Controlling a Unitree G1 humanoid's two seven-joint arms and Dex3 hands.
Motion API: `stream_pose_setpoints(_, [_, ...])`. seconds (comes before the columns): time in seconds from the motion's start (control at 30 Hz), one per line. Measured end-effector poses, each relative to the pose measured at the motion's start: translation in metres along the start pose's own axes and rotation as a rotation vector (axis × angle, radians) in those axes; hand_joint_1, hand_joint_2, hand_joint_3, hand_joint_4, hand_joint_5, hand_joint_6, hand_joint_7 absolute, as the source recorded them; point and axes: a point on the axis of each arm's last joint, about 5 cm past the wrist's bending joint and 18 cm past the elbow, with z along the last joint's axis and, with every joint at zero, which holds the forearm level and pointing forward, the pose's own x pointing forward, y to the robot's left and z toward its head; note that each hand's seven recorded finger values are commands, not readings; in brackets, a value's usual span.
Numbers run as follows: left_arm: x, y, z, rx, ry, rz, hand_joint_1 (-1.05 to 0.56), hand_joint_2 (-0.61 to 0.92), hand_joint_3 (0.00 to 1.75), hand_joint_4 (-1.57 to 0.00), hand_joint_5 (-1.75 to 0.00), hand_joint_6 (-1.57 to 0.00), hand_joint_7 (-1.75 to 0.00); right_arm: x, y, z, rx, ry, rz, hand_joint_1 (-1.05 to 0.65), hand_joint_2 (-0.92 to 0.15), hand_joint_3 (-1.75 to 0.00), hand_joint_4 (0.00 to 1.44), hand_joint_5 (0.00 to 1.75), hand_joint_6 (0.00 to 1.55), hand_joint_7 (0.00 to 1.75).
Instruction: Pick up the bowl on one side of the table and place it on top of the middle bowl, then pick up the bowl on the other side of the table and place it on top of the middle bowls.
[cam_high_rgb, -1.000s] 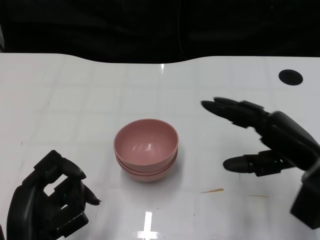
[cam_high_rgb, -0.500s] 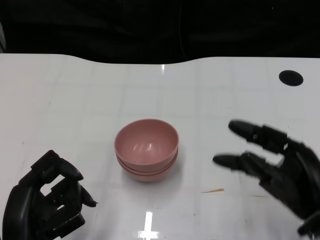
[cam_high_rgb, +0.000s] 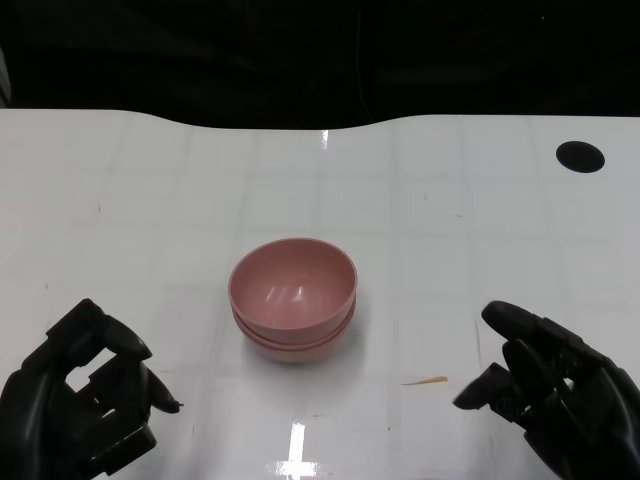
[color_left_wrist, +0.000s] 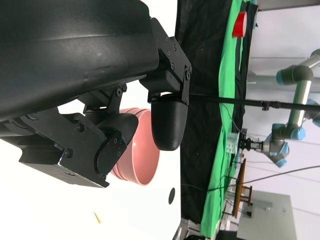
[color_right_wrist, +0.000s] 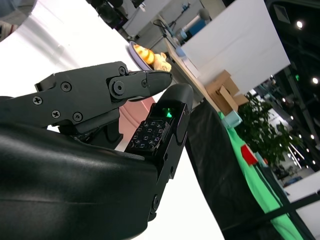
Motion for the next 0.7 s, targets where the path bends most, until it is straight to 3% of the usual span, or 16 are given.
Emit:
stream_pose_setpoints(0.1, [0.000,0.003,0.001,0.011,0.000,-0.005,0.02,0.64,1.30,-0.72,-1.75,-0.58,-1.75,-0.006,-0.005,-0.001,-0.027,0.003,-0.034,-0.12,-0.72,-0.85,0.76,1.66,0.79,1.13])
stream_pose_setpoints(0.17, [-0.001,0.004,0.002,0.014,0.001,-0.003,0.02,0.64,1.30,-0.72,-1.75,-0.58,-1.75,-0.008,-0.006,-0.001,-0.049,0.011,-0.048,-0.09,-0.72,-0.85,0.76,1.72,0.72,1.36])
stream_pose_setpoints(0.47, [-0.001,0.005,0.002,0.011,0.009,-0.010,0.02,0.64,1.30,-0.72,-1.75,-0.58,-1.75,-0.007,-0.012,0.004,-0.130,-0.018,-0.045,-0.09,-0.80,-0.76,0.77,1.75,0.64,1.57])
stream_pose_setpoints(0.7, [-0.001,0.005,0.003,0.019,0.016,-0.012,0.01,0.64,1.30,-0.74,-1.75,-0.59,-1.75,-0.003,-0.015,0.007,-0.146,-0.043,-0.039,-0.10,-0.79,-0.73,0.77,1.75,0.64,1.55])
